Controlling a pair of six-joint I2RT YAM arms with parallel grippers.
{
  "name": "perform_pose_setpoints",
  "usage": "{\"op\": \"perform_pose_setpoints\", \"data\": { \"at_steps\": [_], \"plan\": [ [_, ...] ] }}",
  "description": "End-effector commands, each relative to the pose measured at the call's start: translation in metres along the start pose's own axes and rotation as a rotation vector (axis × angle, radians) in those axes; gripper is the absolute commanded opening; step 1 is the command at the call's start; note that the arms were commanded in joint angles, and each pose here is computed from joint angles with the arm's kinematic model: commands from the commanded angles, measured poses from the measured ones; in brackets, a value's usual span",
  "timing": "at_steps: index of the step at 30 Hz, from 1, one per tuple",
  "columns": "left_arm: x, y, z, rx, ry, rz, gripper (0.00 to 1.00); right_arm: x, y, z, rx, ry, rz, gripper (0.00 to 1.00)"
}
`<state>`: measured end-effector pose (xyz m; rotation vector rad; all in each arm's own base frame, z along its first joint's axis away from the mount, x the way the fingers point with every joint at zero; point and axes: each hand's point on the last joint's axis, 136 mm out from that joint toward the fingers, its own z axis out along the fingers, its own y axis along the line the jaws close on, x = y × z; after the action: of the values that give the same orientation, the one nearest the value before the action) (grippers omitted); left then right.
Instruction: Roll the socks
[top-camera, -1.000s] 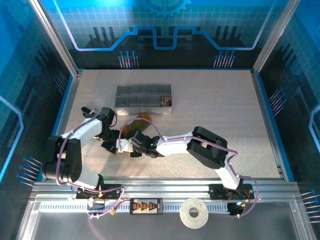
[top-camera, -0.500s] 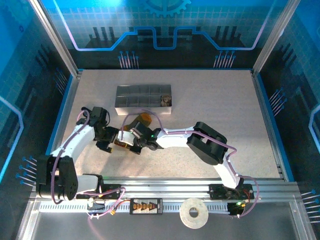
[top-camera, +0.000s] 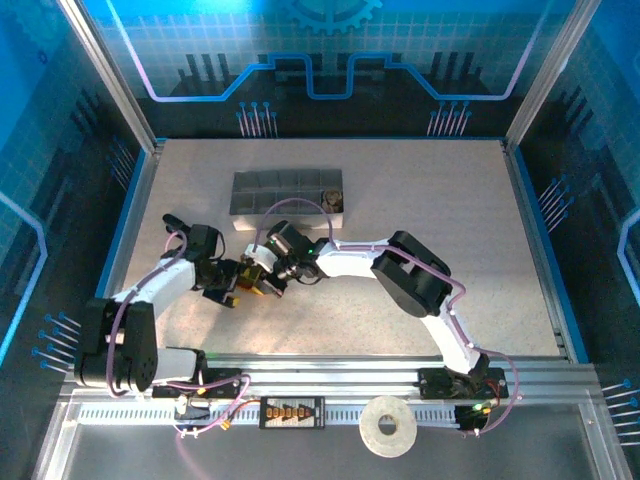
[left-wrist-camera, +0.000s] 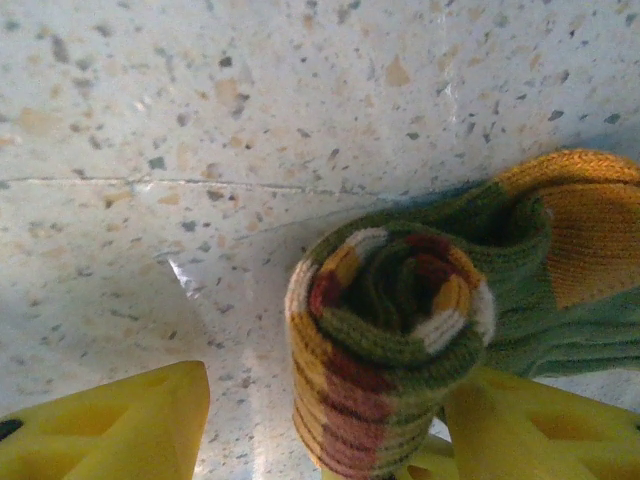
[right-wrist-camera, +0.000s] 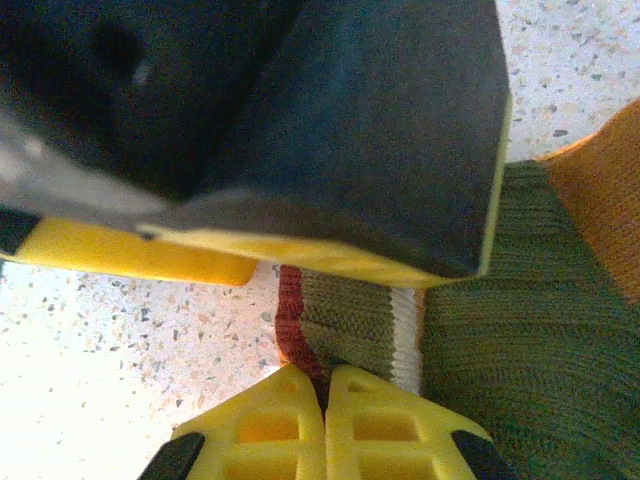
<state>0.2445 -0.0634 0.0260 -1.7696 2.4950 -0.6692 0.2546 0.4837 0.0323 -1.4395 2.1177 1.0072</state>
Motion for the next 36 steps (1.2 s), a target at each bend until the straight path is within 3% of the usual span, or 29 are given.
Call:
{"op": "perform_pose_setpoints", "data": {
  "at_steps": [1,6,11,16,19,24,30,36],
  "plan": [
    [0.005,0.005,0.009,0.000,0.035,0.020,0.61,0.109,-0.022,0.018,0.028,0.318,0.272,0.00],
    [0.001,0.011,0.020,-0.045,0.036,0.026,0.52,0.120,-0.028,0.022,-0.013,0.338,0.397,0.00],
    [0.000,0.035,0.022,-0.209,0.026,0.012,0.38,0.114,-0.026,0.018,-0.038,0.313,0.403,0.00],
    [0.007,0.060,0.021,-0.369,0.036,-0.015,0.22,0.088,-0.006,0.007,-0.039,0.244,0.190,0.07],
    [0.014,0.073,0.018,-0.457,0.051,-0.030,0.20,0.070,0.005,-0.005,0.018,0.151,0.014,0.21],
    [0.021,0.087,0.009,-0.550,0.048,-0.034,0.19,0.036,0.021,-0.041,0.253,-0.082,-0.347,0.45],
    [0.020,0.102,0.000,-0.605,0.001,-0.071,0.18,0.021,0.032,-0.054,0.396,-0.109,-0.552,0.54],
    [0.023,0.101,0.001,-0.637,0.028,-0.093,0.18,0.012,0.041,-0.040,0.397,-0.102,-0.616,0.54]
  ]
}}
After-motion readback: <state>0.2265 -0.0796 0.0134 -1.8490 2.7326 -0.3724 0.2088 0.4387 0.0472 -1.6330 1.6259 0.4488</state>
